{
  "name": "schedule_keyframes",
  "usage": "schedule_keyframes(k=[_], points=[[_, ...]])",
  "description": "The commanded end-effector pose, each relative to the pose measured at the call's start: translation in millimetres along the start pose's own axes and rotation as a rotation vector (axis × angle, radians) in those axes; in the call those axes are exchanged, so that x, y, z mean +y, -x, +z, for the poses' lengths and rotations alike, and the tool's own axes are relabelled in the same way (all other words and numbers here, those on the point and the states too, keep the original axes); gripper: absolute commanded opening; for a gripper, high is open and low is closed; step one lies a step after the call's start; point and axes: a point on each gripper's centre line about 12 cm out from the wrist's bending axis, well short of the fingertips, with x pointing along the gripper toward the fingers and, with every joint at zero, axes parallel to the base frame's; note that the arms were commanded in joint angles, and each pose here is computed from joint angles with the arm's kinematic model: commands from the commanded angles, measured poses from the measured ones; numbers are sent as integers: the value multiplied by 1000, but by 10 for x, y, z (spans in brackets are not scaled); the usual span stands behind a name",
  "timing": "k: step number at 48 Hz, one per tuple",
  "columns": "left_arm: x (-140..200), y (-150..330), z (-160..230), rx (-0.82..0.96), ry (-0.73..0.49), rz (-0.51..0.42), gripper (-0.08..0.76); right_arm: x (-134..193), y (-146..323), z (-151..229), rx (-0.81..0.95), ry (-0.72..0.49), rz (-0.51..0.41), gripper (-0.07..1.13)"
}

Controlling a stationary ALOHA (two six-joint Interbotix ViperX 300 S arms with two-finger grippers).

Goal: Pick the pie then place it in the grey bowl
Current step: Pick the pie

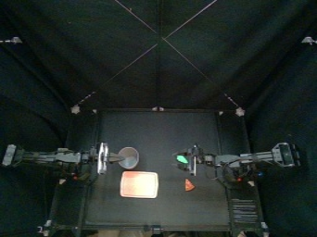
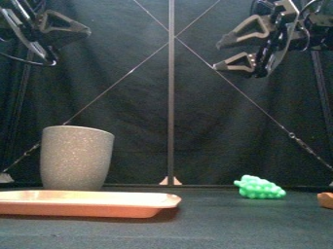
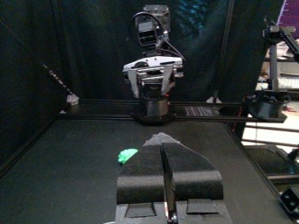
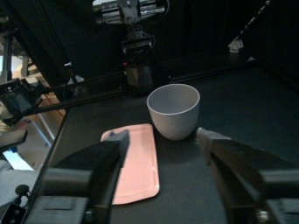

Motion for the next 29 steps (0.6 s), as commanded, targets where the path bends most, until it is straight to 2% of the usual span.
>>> schedule_keyframes(k=[1,6,11,16,22,29], points=[[-4,-20,58,-15,-3,-2,133,48,-12,94,-40,-5,14,1003],[-4,-17,46,-12,-4,-2,133,186,-34,50,-20,-74,51,999],[-4,-16,39,-11,-4,-2,133,353,-47,-114,73,-198,81,999],[-5,-20,42,-11,-6,-3,133,451,-14,-368,278,-311,76,999],[0,-17,51,-17,-9,-1,133,527,145,-620,603,-454,50,999],[0,-18,59,-20,-10,-1,133,458,263,-683,803,-562,-15,997]])
